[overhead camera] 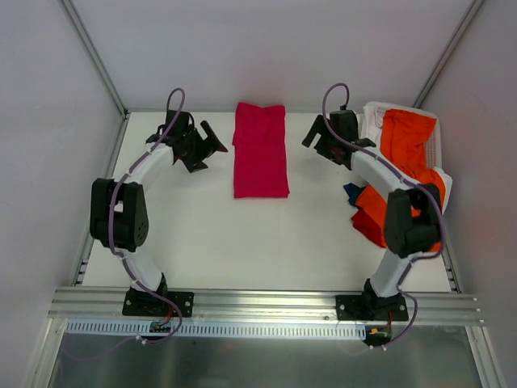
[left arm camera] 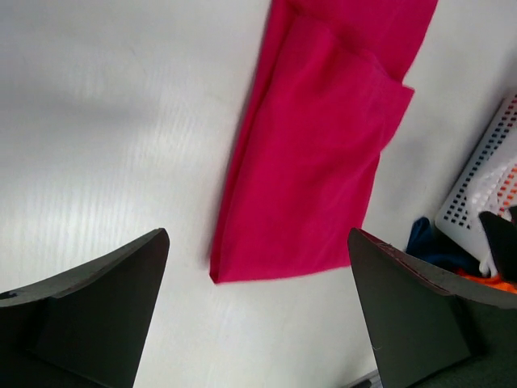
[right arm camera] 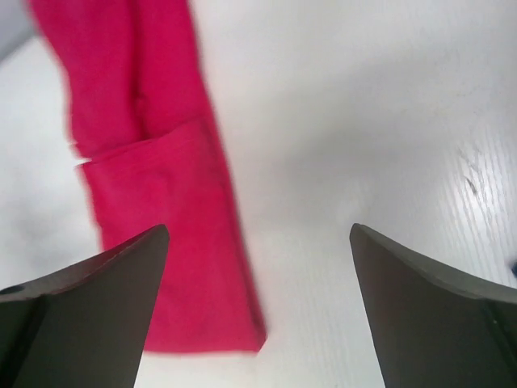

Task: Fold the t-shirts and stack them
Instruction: Fold the folded rectangular tshirt in 1/3 of the way, then grab one side of the 2/3 rectangular tshirt with both arms

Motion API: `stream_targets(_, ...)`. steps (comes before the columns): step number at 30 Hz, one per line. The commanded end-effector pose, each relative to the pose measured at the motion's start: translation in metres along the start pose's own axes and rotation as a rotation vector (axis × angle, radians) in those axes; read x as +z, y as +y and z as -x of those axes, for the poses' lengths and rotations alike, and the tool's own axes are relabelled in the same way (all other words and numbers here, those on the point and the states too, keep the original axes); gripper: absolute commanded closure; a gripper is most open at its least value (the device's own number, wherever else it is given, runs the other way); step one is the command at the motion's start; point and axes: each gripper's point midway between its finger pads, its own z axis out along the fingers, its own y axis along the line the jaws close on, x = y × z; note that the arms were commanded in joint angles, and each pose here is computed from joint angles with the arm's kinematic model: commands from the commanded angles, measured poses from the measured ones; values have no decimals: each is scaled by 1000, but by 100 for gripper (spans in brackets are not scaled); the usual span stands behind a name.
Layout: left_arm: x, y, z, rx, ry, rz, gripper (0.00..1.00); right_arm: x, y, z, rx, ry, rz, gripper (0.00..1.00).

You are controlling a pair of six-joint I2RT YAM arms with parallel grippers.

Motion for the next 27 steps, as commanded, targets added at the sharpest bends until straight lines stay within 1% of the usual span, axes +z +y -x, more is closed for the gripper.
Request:
stream_targets(1, -14, -17, -29, -1, -45, -27, 5, -68, 25, 11, -27, -138, 105, 1)
stream_targets(2, -15, -19, -39, 1, -42, -27, 6, -72, 25, 1, -30, -122, 125, 1)
stream_targets(3, -8, -14, -61, 18, -17, -1, 6, -75, 25, -11, -34, -103, 137, 0)
stream_targets(4, -5, -16, -69, 9, -17, -5, 6, -78, 21, -35, -36, -53, 153, 0)
stream_targets(6, 4, -12, -93, 5, 18, 5, 6, -76, 19, -57, -38, -12, 167, 1)
stream_targets(7, 7, -12, -100, -20, 30, 6, 6, -74, 14, -76, -44, 28, 164, 0)
stream_targets(10, 18, -7, -118, -50, 64, 4, 7, -68, 7, -101, -46, 84, 160, 1)
stream_targets(12, 21, -2, -125, -82, 75, 11, 8, -64, 5, -117, -26, 124, 182, 0)
stream_targets(17, 19, 5, -131, -92, 63, 30, 8, -52, 0, -141, -3, 175, 195, 0)
stream_targets(27, 18, 26, -126, -141, -15, 103, 9, -24, 9, -157, 7, 229, 214, 1)
